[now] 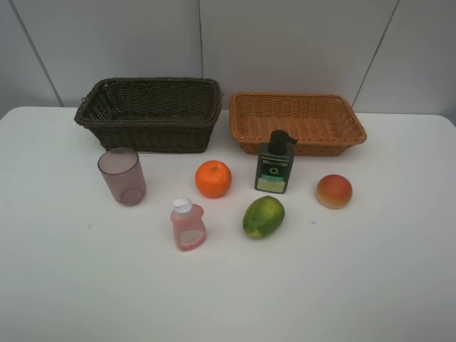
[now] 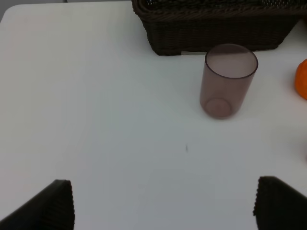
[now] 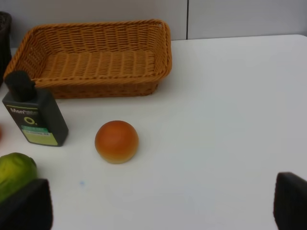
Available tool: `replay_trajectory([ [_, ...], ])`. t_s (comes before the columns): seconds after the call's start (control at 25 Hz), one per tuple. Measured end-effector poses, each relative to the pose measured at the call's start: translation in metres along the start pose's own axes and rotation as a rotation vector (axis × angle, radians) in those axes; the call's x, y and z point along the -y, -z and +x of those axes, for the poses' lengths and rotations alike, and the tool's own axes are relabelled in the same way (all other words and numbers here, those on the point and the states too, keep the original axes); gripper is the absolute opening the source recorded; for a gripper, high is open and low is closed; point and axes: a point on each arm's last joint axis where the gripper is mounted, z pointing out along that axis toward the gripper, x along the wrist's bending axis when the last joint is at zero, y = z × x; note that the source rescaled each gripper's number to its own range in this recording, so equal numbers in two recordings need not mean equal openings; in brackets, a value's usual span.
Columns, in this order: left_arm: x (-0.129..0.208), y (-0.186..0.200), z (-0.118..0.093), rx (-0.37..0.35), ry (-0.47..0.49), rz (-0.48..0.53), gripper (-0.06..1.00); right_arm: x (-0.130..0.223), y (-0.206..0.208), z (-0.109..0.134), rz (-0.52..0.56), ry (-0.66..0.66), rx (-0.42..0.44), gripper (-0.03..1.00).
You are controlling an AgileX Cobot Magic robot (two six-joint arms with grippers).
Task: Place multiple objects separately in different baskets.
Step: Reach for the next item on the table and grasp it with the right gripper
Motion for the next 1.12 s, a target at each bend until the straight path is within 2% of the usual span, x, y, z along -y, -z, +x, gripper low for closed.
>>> replay_trajectory([
  [0.68,0.0,0.0,0.0,0.0,0.0,0.0,0.97,-0.001,-0.002,0.0,0.014,0.001,0.002,1.0],
  [0.88,0.0,0.0,0.0,0.0,0.0,0.0,0.97,-0.014,-0.028,-0.001,0.191,0.018,0.029,1.0],
  [1.12,0.0,0.0,0.0,0.0,0.0,0.0,0.97,-0.046,-0.069,-0.007,0.414,0.093,0.114,1.0],
])
